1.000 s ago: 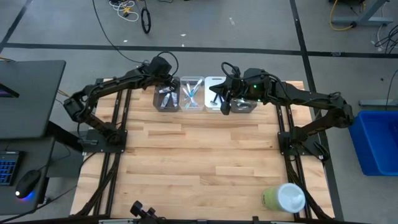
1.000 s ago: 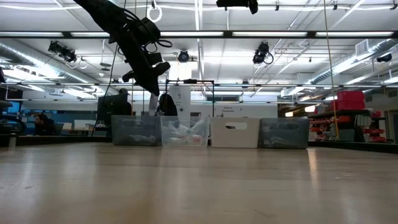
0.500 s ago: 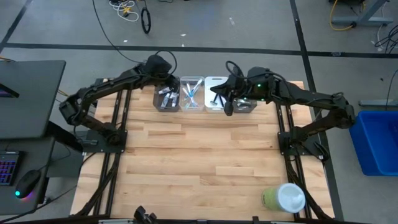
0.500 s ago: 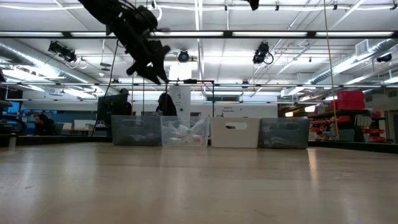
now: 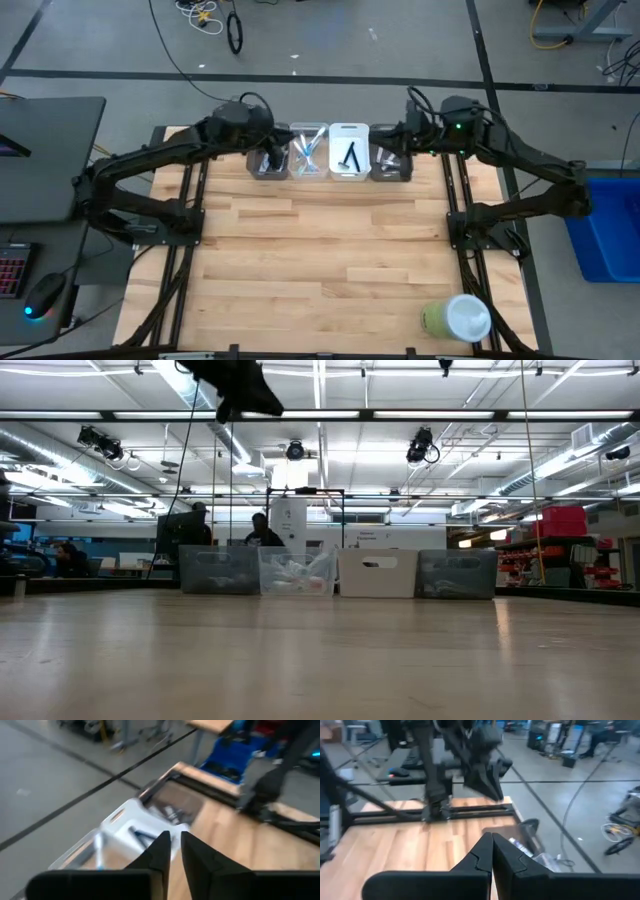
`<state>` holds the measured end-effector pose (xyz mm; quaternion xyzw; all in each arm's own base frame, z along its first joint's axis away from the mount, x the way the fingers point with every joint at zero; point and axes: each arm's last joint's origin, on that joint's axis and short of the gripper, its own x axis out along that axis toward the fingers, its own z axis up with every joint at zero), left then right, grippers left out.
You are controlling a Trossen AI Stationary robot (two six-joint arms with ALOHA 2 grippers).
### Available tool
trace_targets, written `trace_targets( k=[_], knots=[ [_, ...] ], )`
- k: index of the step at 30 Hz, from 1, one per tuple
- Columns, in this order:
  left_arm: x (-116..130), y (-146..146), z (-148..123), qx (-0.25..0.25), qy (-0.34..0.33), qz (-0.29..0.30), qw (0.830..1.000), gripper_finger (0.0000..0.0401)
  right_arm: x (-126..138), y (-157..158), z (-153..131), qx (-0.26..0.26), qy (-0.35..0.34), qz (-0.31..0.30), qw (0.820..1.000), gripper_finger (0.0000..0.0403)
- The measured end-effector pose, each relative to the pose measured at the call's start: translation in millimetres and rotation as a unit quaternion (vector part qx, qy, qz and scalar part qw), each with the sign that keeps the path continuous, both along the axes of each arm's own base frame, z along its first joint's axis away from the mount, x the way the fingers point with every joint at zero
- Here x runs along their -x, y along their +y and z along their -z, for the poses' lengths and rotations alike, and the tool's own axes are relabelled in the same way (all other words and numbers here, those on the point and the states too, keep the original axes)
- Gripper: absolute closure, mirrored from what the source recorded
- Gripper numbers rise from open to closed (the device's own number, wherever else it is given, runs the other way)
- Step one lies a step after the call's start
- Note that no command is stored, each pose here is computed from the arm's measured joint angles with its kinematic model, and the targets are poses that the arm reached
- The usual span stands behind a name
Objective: Pick & Place Travel size toiletries
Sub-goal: Return to Home Position
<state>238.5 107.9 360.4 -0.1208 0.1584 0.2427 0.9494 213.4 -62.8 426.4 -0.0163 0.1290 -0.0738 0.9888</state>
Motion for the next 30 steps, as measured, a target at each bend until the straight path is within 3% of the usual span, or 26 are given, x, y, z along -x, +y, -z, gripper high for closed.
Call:
trace_targets(
  k=[5, 11, 23, 30],
  knots=[
    [10, -27, -21, -0.022, -0.049, 0.041, 0.998, 0.0378, 23, 7, 19, -0.004, -0.004, -0.005, 1.000, 0.0398],
    [28, -44, -37, -0.038, -0.086, 0.057, 0.994, 0.0395, 46, 15, 45, -0.014, -0.054, 0.016, 0.998, 0.0399],
    [37, -50, -44, -0.028, -0.111, 0.089, 0.989, 0.0358, 72, 29, 124, -0.006, -0.126, 0.014, 0.992, 0.0400],
    [35, -49, -43, -0.061, -0.095, 0.098, 0.989, 0.0356, 80, 33, 154, 0.011, -0.120, -0.011, 0.993, 0.0400]
  ],
)
